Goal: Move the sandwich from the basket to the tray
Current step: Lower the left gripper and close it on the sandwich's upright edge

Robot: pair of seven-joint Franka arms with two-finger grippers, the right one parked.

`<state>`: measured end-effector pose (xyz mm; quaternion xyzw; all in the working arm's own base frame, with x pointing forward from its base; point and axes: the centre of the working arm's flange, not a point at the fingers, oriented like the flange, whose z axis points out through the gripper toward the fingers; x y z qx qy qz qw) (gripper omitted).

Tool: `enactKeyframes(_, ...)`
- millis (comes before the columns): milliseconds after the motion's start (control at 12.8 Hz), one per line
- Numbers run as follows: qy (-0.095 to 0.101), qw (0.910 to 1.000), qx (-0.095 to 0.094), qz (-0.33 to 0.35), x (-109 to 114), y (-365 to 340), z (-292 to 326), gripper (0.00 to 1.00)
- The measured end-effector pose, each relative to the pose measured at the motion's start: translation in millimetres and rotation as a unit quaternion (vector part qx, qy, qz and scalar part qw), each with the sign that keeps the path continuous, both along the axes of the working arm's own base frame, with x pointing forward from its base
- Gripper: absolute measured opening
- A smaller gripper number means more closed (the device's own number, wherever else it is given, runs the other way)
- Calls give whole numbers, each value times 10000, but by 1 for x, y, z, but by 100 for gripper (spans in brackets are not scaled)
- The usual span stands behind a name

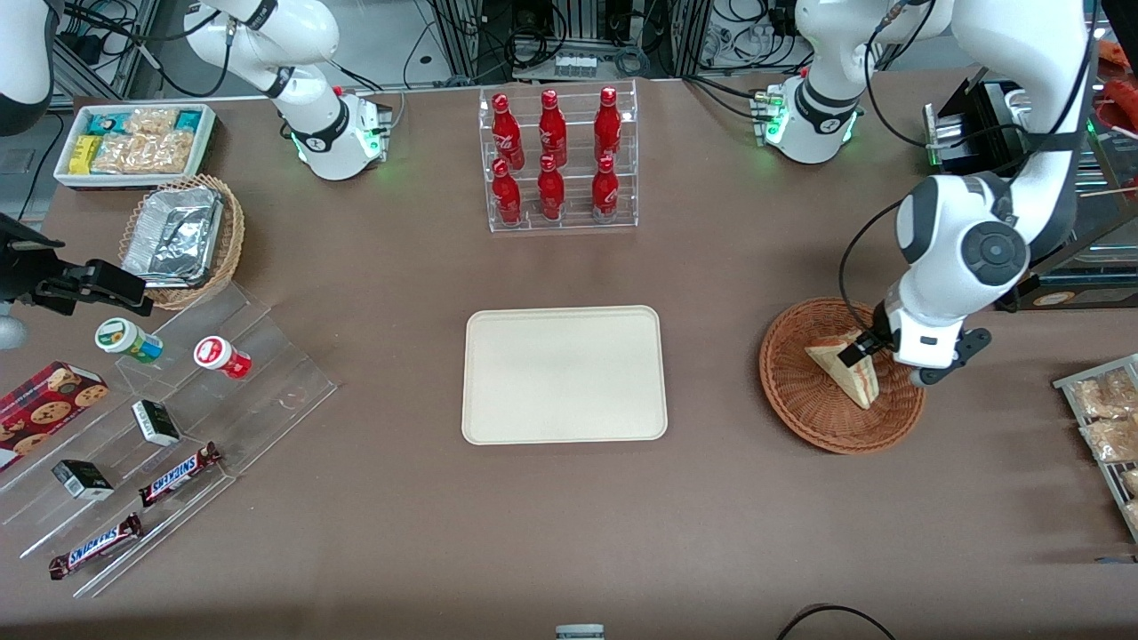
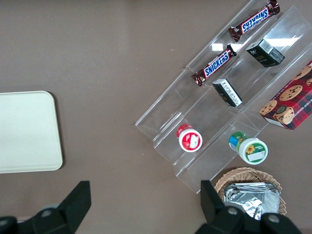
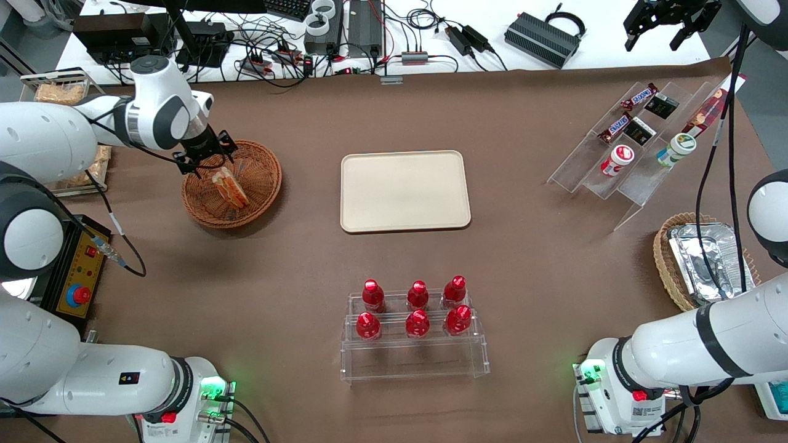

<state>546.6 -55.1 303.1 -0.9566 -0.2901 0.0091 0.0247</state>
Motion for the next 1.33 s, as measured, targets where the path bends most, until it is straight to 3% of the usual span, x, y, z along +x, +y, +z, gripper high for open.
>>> enactKeyframes(704,72,10000,-18,61,1,-2,-48,96)
enactKeyframes(1017,136,9998,4,157,1,9,-58,47)
enactKeyframes(1330,102,9999,26,46,3,6,-48,18)
